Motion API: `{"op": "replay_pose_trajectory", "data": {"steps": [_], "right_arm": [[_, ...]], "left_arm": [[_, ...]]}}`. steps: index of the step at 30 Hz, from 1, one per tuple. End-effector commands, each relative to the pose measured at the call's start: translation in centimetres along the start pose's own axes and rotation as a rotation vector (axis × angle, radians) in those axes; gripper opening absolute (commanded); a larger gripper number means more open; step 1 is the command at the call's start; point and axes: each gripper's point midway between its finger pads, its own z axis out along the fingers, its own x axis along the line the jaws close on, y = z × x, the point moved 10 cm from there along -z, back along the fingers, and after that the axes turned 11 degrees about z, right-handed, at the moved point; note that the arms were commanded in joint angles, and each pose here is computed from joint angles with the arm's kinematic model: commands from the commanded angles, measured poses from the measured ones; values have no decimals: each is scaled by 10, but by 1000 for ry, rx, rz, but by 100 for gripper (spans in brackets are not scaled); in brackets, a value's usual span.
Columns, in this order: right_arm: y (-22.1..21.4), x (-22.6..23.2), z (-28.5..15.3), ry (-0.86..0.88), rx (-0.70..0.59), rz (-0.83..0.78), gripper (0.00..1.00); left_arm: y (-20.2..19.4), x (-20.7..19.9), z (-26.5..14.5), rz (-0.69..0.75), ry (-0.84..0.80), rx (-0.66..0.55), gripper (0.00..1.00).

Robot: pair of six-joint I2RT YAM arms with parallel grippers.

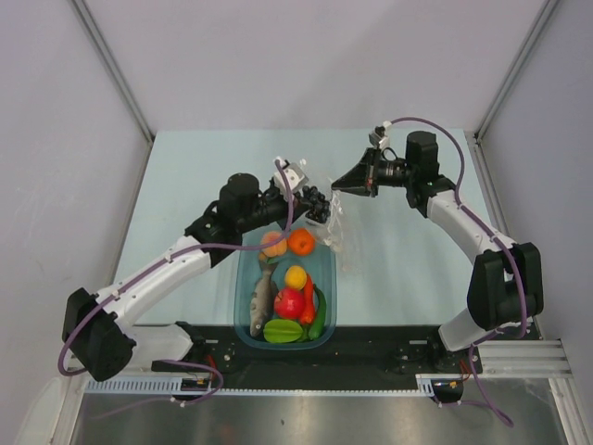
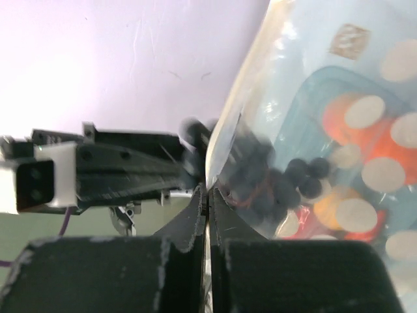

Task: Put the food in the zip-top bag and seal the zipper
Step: Place the fake fruit in the zipper food storage bag.

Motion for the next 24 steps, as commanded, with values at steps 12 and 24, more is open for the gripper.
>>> {"op": "replay_pose_trajectory", "data": {"steps": [12,24], "right_arm": [[-1,18,-7,41,-3,-107,0],[-6,1,-22,-124,-79,-110,0]], "left_arm": [[36,11,-30,-8,-107,33,85],[-28,8,-94,-253,30,446,83]]}}
